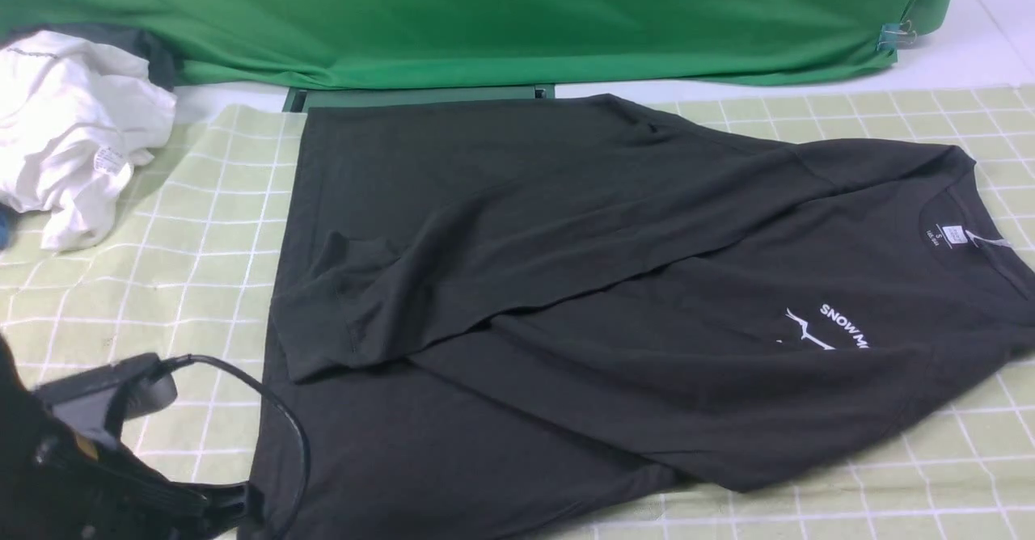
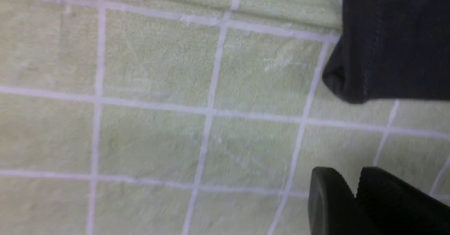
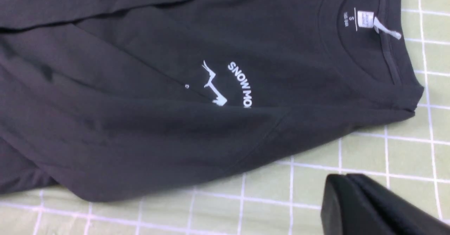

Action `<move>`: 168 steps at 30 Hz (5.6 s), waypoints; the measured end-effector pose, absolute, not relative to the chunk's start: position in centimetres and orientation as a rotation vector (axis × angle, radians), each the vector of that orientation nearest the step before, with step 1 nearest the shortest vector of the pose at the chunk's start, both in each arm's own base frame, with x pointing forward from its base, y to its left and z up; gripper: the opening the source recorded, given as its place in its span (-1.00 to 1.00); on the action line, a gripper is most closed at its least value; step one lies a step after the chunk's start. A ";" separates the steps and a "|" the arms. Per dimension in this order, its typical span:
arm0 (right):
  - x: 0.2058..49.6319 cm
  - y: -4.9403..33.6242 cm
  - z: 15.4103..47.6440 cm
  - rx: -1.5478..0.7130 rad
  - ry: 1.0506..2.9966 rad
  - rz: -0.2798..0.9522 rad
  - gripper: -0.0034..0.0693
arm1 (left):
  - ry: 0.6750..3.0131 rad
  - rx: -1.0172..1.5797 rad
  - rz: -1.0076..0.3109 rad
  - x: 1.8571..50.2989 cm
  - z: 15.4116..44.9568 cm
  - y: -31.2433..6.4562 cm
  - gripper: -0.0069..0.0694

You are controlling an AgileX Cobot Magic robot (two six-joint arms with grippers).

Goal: Fold a long-sleeved shirt over a green coffee tablecloth.
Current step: 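Grasp the near edge of the shirt at its hem and shoulder corners, then fold the black garment in half by bringing its near edge over to the far edge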

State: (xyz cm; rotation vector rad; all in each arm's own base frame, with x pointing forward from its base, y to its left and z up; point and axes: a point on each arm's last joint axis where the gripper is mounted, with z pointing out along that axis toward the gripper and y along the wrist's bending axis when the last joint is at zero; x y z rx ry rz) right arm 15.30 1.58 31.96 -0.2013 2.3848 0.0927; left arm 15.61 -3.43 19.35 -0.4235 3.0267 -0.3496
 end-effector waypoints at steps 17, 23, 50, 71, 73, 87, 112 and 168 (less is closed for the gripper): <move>18.9 5.5 29.2 -0.256 2.492 0.456 -0.82 | 2.987 -0.283 -0.517 17.0 21.4 -5.5 -0.03; 19.4 8.9 27.1 -0.490 2.575 0.509 -0.78 | 2.978 -0.234 -0.469 16.4 19.9 -5.7 0.26; 20.1 11.3 25.1 -0.614 2.613 0.515 -0.63 | 2.960 -0.459 -0.326 17.0 15.3 -4.9 0.26; 19.7 11.2 25.0 -0.681 2.631 0.512 -0.51 | 2.887 -0.452 -0.431 17.8 16.2 -5.5 -0.73; 19.5 11.2 24.9 -0.750 2.627 0.505 -0.46 | 2.852 -0.439 -0.449 18.1 16.9 -5.6 -0.76; 19.9 15.0 19.1 -1.403 2.589 0.171 0.04 | 2.874 -0.304 -0.411 18.1 18.7 -5.5 -0.76; 21.7 16.1 16.1 -1.467 2.517 -0.134 0.02 | 2.864 -0.242 -0.385 18.8 19.7 -5.5 -0.76; 21.2 15.7 20.4 -1.473 2.750 -0.191 -0.77 | 2.980 -0.036 -0.375 19.6 24.0 -5.9 -0.76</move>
